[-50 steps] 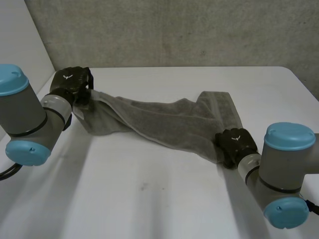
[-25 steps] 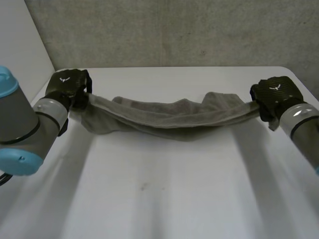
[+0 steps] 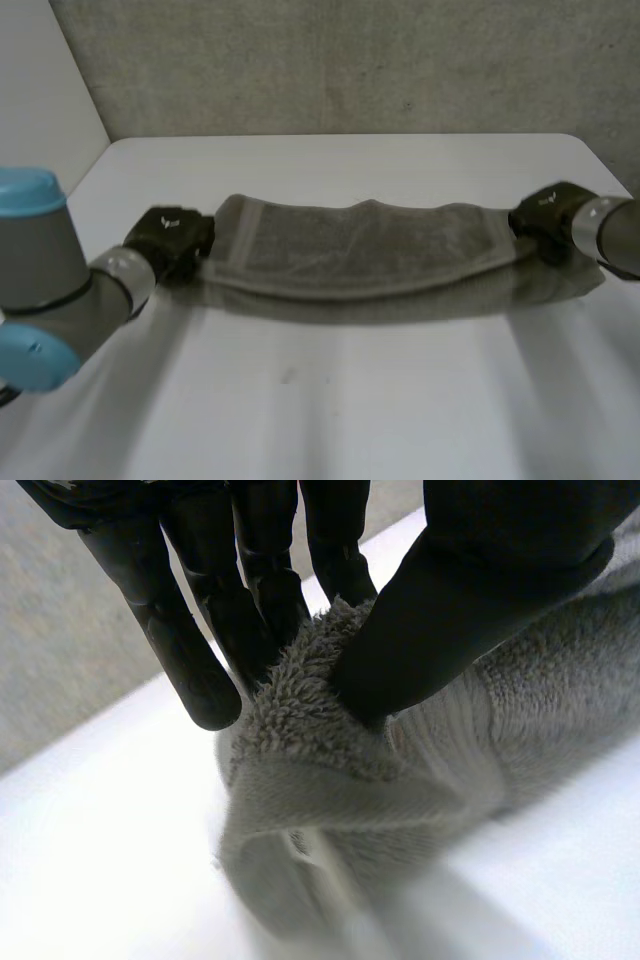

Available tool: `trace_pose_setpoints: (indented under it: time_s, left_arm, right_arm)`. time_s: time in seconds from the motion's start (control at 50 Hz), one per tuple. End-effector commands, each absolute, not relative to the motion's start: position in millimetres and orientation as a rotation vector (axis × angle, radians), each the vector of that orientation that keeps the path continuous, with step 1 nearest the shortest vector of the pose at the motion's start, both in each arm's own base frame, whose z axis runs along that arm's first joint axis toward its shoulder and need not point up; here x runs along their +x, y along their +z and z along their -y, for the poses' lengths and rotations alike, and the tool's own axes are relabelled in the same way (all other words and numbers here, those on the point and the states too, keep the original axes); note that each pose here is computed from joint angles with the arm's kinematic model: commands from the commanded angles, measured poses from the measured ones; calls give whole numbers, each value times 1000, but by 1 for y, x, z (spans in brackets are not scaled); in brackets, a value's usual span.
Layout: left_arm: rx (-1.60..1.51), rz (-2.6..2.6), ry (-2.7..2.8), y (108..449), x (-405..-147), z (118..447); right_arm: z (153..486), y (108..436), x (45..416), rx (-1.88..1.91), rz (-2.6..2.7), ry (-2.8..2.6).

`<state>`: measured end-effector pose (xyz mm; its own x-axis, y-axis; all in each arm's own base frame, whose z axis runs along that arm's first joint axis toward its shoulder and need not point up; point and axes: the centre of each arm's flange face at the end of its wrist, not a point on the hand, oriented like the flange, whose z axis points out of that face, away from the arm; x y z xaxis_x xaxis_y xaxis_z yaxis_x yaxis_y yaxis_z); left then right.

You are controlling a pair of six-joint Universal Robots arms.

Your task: Fold the towel.

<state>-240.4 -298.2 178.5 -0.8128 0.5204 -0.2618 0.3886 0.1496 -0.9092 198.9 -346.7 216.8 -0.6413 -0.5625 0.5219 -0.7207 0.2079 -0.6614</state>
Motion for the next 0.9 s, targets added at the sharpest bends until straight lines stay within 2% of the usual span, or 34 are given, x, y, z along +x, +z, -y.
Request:
trace_pose_setpoints:
  time_s: [0.02, 0.04, 0.06, 0.1, 0.12, 0.16, 0.18, 0.22, 0.3, 0.34, 0.38, 0.4, 0.44, 0.46, 0.5, 0.52, 0.54, 0.56, 0.6, 0.62, 0.66, 0.68, 0.7, 0.72, 0.76, 0.82, 0.9]
  left_arm:
    - [-886, 2076, 2051, 228, -261, 361]
    - [-864, 1971, 2162, 252, -267, 374]
    - [-864, 1970, 2163, 252, -267, 374]
    - [-787, 1664, 2426, 314, -283, 393]
    - [-787, 1662, 2427, 315, -283, 393]
    - [-671, 1342, 2629, 374, -289, 397]
    - [-670, 1341, 2630, 375, -289, 397]
    - [-566, 1139, 2710, 408, -287, 398]
    - [-512, 1081, 2706, 415, -286, 399]
    - [-511, 1106, 2680, 408, -286, 401]
    - [-529, 1240, 2608, 376, -284, 410]
    - [-529, 1241, 2607, 376, -284, 410]
    - [-558, 1388, 2529, 338, -280, 414]
    - [-558, 1389, 2529, 338, -280, 414]
    - [-591, 1556, 2424, 292, -277, 413]
    - [-591, 1557, 2424, 291, -277, 413]
    - [-611, 1636, 2361, 268, -276, 409]
    - [-611, 1637, 2360, 268, -276, 409]
    - [-669, 1773, 2212, 219, -275, 397]
    - [-669, 1774, 2212, 219, -275, 397]
    - [-721, 1870, 2071, 177, -273, 385]
    - [-721, 1870, 2071, 177, -273, 385]
    - [-731, 1915, 2018, 161, -270, 382]
    - [-731, 1916, 2018, 161, -270, 382]
    - [-749, 1987, 1957, 140, -263, 376]
    - [-802, 2057, 1927, 130, -255, 371]
    - [-856, 2137, 1912, 135, -237, 364]
  right_arm:
    - [400, 258, 228, 1151, 1990, 1786]
    - [412, 282, 235, 1093, 1848, 1928]
    - [412, 282, 235, 1093, 1847, 1929]
    - [429, 341, 240, 919, 1519, 2208]
    - [429, 342, 240, 918, 1517, 2209]
    - [432, 394, 239, 731, 1231, 2415]
    - [432, 394, 239, 730, 1230, 2416]
    - [421, 431, 235, 609, 1072, 2530]
    - [419, 422, 235, 641, 1146, 2504]
    - [420, 410, 235, 684, 1230, 2469]
    - [418, 378, 237, 785, 1427, 2370]
    - [418, 378, 237, 785, 1428, 2369]
    - [417, 339, 238, 887, 1636, 2242]
    - [417, 339, 238, 888, 1637, 2241]
    - [417, 301, 238, 969, 1806, 2121]
    - [417, 301, 238, 969, 1806, 2120]
    - [417, 283, 238, 1001, 1871, 2068]
    - [417, 283, 238, 1001, 1872, 2068]
    - [415, 250, 237, 1046, 1982, 1972]
    - [415, 250, 237, 1047, 1983, 1972]
    - [413, 213, 237, 1114, 2076, 1860]
    - [413, 213, 237, 1115, 2076, 1860]
    - [411, 194, 237, 1153, 2108, 1796]
    - [411, 194, 237, 1154, 2109, 1795]
    - [407, 169, 236, 1233, 2118, 1686]
    - [399, 159, 233, 1288, 2124, 1598]
    - [388, 165, 226, 1293, 2164, 1543]
